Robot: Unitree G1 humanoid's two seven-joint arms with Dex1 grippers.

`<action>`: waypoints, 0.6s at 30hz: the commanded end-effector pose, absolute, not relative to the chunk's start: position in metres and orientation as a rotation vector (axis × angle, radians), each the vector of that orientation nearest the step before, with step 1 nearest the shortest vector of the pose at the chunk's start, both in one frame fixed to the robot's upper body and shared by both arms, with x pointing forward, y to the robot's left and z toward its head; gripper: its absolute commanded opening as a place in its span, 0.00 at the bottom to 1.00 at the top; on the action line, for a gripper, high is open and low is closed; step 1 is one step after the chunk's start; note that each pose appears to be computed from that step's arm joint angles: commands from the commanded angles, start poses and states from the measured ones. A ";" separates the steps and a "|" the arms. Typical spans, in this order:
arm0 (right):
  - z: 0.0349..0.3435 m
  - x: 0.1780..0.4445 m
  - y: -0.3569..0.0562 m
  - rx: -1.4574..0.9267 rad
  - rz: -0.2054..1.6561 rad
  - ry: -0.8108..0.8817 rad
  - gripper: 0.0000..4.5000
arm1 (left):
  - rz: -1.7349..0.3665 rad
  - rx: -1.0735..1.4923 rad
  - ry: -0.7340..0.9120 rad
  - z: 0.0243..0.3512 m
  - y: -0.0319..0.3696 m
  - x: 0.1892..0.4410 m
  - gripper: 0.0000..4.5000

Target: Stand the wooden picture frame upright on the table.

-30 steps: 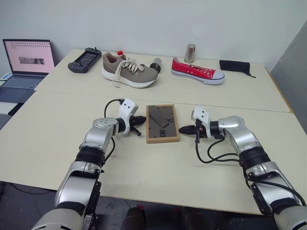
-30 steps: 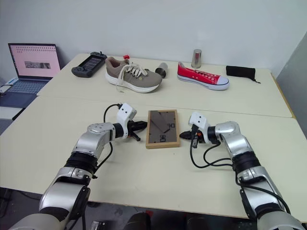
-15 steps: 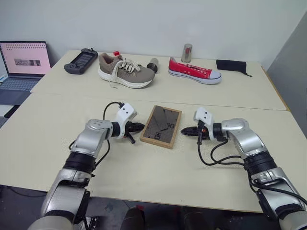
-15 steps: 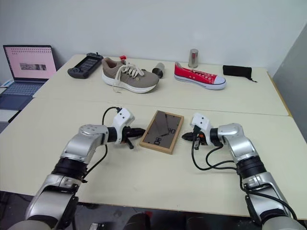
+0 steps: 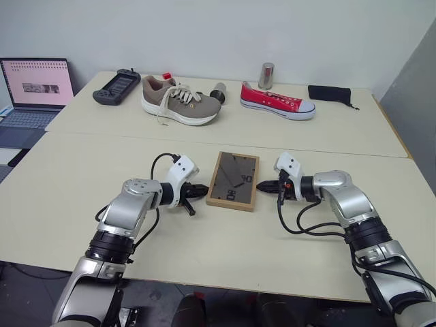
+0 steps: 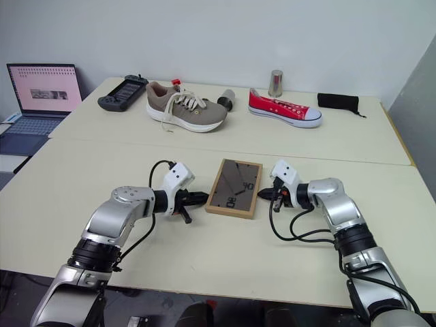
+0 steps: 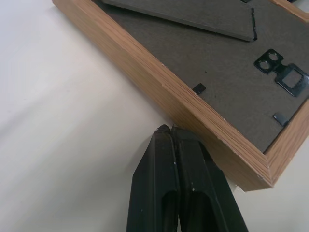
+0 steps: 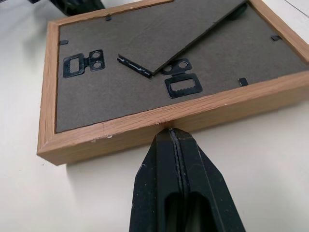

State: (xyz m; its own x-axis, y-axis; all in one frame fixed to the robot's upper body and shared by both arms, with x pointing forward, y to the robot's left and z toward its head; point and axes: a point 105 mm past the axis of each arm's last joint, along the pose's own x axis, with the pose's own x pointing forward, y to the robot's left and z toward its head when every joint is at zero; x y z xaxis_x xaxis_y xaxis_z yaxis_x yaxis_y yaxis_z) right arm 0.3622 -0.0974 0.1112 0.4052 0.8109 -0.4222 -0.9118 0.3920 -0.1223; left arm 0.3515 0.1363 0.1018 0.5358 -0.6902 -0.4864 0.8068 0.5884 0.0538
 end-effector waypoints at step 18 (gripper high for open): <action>0.118 0.321 -0.096 -0.324 1.270 0.330 0.00 | -1.182 0.301 0.439 0.116 0.092 0.300 0.01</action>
State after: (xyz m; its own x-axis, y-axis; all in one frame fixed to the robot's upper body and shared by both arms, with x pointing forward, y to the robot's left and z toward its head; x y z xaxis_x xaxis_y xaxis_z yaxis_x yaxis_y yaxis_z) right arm 0.3315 -0.1095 0.1039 0.3203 0.8256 -0.4646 -0.9388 0.3423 -0.0389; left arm 0.3088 0.1073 0.1016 0.3540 -0.7756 -0.5226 0.9017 0.4313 -0.0294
